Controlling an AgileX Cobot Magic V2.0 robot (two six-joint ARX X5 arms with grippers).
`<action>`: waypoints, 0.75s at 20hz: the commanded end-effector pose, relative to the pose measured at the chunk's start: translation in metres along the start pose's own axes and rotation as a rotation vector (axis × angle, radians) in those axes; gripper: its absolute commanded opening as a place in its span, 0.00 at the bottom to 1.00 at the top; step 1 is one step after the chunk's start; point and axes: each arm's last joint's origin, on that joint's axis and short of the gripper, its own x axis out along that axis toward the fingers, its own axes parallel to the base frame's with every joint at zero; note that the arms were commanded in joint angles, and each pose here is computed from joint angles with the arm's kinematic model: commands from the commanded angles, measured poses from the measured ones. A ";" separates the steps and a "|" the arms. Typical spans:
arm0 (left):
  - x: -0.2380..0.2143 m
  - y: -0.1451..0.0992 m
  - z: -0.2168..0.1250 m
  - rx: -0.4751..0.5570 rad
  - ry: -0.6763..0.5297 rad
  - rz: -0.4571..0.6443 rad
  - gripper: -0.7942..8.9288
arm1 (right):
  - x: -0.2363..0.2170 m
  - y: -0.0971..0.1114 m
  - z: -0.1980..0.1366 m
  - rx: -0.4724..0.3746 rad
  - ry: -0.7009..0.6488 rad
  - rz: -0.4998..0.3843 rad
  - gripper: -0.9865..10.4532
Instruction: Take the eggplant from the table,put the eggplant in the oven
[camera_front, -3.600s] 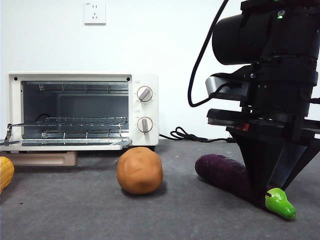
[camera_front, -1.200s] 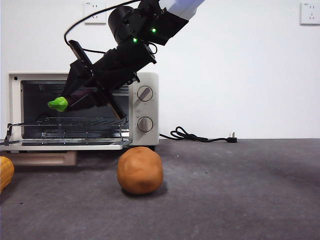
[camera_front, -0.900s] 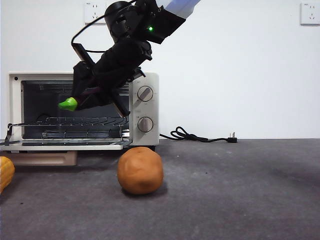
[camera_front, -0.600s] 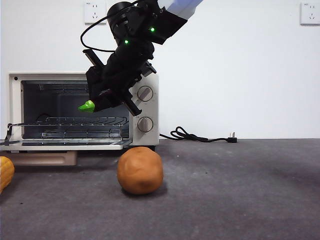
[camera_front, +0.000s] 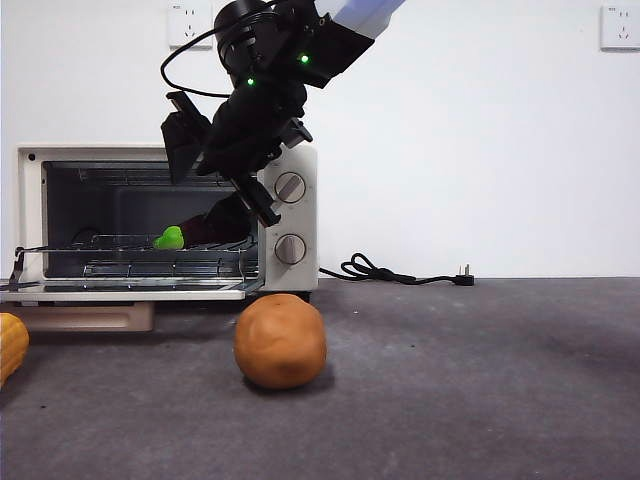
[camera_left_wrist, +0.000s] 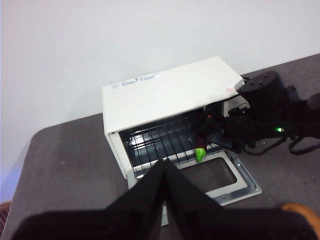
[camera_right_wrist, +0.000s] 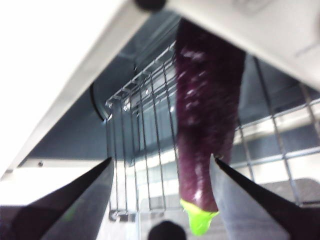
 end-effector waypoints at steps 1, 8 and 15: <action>0.000 0.000 -0.001 0.012 -0.001 -0.003 0.08 | 0.007 -0.004 -0.006 -0.016 0.025 0.005 0.37; 0.000 -0.002 -0.001 0.034 -0.006 -0.033 0.08 | -0.001 0.003 -0.010 -0.043 0.042 -0.025 0.37; 0.000 -0.003 -0.001 0.045 -0.010 -0.048 0.08 | -0.039 0.027 0.000 -0.196 0.068 -0.054 0.37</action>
